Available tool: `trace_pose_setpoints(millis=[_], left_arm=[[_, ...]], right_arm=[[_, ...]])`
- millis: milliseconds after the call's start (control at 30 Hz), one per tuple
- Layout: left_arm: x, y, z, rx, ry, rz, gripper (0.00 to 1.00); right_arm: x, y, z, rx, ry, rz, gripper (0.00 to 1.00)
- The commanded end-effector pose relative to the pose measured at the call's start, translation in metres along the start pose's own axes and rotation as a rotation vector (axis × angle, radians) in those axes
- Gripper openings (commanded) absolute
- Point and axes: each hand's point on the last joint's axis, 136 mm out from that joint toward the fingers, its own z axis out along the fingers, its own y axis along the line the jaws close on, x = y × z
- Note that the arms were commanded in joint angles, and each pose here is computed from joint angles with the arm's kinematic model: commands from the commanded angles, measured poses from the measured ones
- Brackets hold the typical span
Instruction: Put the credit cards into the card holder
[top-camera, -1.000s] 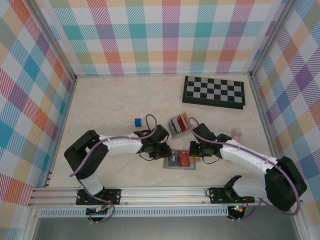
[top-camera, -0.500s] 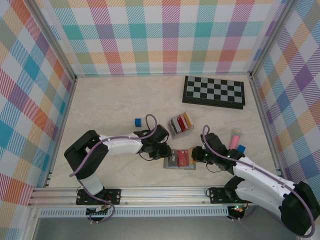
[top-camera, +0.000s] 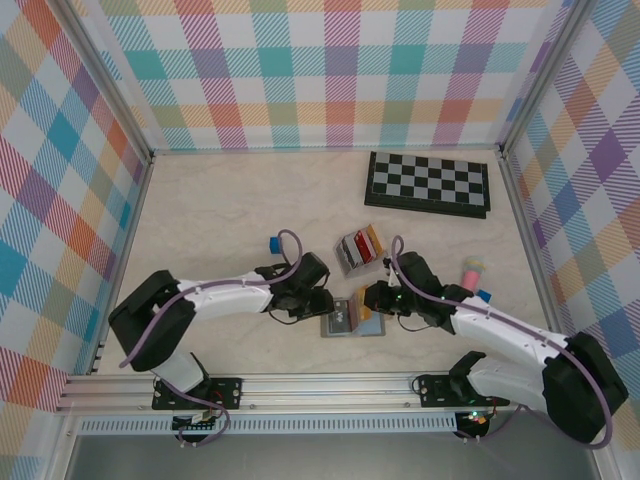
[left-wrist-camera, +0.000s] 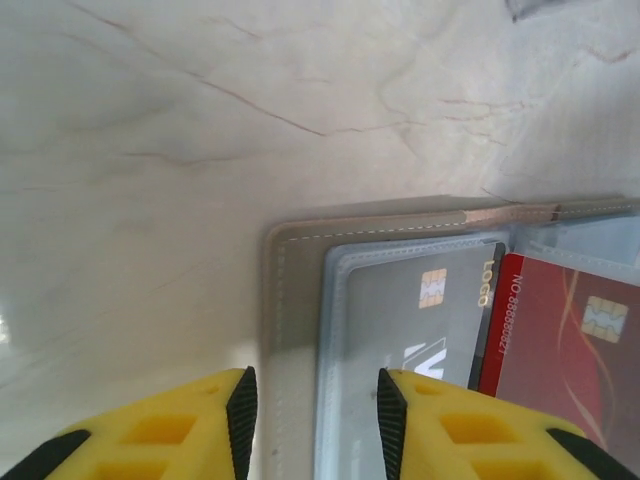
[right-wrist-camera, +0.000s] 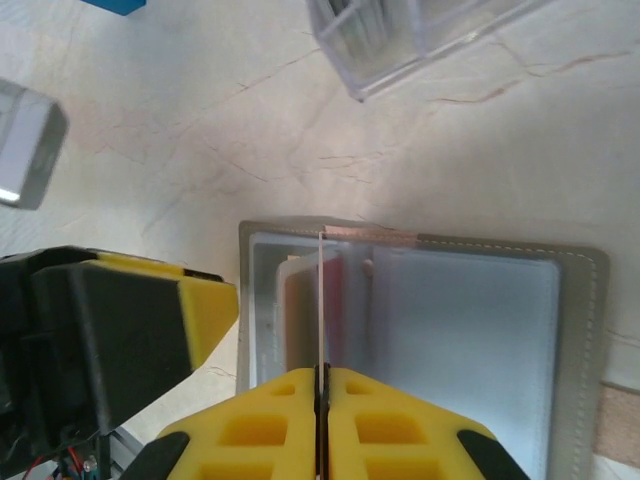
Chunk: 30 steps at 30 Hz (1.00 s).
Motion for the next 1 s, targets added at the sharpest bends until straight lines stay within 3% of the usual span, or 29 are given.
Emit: trace_pose_setpoints(millis=[0,200,367,433,967], left_arm=[[-0.01,0.024,-0.022,-0.088,-0.103,-0.042,0.43],[-0.014,0.024,-0.031,-0.055,-0.15,-0.061,0.47],[-0.014,0.01,-0.03,0.006,-0.136,-0.028,0.54],[-0.012,-0.001,-0.026,0.053,-0.115,-0.007,0.55],[0.008,-0.004,0.011,0.077,0.025,-0.01,0.44]], right_arm=[[-0.006,0.023,0.002,-0.077,0.01,-0.02,0.09],[0.002,0.032,0.008,-0.113,0.062,-0.04,0.1],[-0.004,0.006,0.001,0.015,-0.004,-0.018,0.08],[-0.003,0.003,0.001,-0.004,-0.01,-0.016,0.08],[0.009,-0.001,0.027,-0.088,0.035,-0.055,0.08]])
